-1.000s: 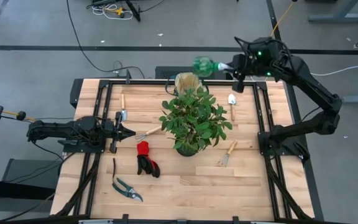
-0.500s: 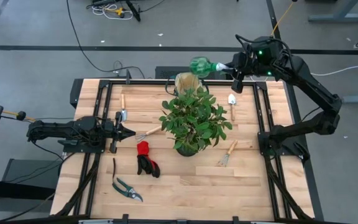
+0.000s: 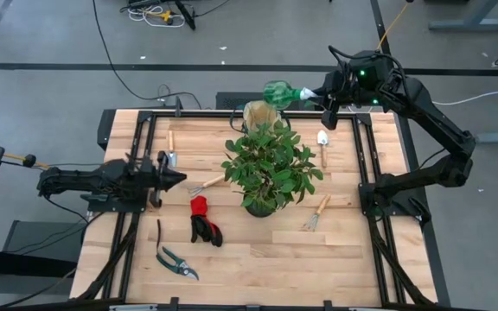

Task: Pick & Place Garden tools in Gardening bag
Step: Put the green spray bottle into the gardening bag

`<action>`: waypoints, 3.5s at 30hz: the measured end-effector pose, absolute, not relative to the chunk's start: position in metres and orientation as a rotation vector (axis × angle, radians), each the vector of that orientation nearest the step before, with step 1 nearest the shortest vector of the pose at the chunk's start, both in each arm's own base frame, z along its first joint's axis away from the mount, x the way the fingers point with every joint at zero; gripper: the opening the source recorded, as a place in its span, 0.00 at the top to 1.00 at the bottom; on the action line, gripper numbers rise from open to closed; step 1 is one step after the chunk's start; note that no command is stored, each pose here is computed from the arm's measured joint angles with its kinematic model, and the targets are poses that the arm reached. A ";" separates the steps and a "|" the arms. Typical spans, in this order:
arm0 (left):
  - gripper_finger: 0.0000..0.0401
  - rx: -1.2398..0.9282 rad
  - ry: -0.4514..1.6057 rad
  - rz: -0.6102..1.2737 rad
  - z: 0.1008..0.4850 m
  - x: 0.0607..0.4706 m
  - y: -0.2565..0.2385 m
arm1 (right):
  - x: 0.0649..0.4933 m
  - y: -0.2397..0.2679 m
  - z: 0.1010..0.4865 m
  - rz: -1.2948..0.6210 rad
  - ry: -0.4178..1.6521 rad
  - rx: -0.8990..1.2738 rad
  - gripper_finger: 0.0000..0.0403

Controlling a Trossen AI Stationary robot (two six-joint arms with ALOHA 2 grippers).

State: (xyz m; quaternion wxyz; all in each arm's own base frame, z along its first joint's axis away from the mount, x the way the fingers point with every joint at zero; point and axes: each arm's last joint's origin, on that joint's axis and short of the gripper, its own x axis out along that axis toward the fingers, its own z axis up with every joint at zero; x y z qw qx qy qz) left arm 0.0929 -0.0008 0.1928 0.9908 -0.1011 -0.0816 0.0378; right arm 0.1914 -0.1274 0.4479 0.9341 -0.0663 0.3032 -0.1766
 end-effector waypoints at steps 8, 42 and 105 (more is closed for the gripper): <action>0.95 -0.223 -0.328 0.090 0.213 0.088 0.000 | 0.191 -0.127 0.448 -0.365 0.618 -0.123 0.86; 0.88 -0.104 -0.009 0.430 0.414 0.146 0.016 | 0.198 -0.126 0.458 -0.240 0.455 -0.099 0.86; 0.23 0.016 0.151 0.241 0.522 0.240 0.098 | 0.198 -0.124 0.458 -0.185 0.453 -0.102 0.86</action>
